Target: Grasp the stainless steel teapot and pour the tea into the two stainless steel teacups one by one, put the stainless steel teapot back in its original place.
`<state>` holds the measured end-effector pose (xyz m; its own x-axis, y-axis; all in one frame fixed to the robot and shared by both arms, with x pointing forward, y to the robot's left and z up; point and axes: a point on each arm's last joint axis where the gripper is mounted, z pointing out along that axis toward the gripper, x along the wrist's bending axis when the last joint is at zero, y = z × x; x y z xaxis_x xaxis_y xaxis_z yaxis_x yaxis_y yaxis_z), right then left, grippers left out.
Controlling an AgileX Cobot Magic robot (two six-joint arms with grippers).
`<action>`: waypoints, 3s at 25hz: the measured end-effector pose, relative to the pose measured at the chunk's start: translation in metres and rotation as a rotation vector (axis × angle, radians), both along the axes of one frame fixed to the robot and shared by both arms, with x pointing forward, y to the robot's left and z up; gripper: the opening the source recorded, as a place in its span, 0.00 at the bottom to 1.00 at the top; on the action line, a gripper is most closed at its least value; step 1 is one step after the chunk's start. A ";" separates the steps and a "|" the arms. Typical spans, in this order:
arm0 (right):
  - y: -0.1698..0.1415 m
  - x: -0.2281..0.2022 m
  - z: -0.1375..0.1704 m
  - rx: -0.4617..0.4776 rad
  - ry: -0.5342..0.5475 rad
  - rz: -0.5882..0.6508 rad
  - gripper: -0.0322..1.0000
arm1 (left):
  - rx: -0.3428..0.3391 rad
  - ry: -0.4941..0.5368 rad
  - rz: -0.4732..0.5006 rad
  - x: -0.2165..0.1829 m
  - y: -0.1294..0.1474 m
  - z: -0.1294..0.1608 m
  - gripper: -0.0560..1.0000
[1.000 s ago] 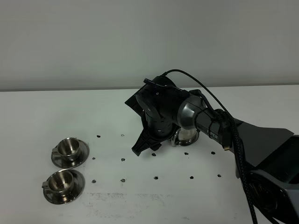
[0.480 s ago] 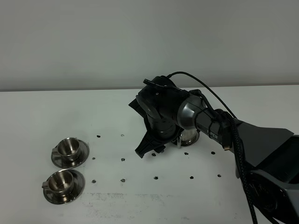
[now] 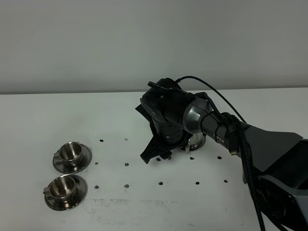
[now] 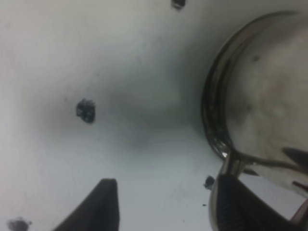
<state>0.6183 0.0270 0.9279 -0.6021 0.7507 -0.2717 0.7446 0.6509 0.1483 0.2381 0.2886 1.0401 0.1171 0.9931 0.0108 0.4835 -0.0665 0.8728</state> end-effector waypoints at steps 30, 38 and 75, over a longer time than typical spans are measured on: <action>0.000 0.000 0.000 0.002 -0.007 -0.027 0.46 | 0.000 0.000 0.000 0.000 0.000 0.000 0.57; 0.003 -0.003 -0.001 0.046 0.035 -0.045 0.46 | 0.000 0.000 0.000 0.000 0.000 0.000 0.57; 0.007 0.020 0.018 0.242 0.061 -0.075 0.46 | 0.000 0.000 0.000 0.000 0.000 0.000 0.57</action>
<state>0.6380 0.0344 0.9458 -0.5520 0.8327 -0.0436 0.8019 0.5444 0.2460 0.2381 0.2886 1.0401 0.1171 0.9931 0.0108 0.4835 -0.0665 0.8728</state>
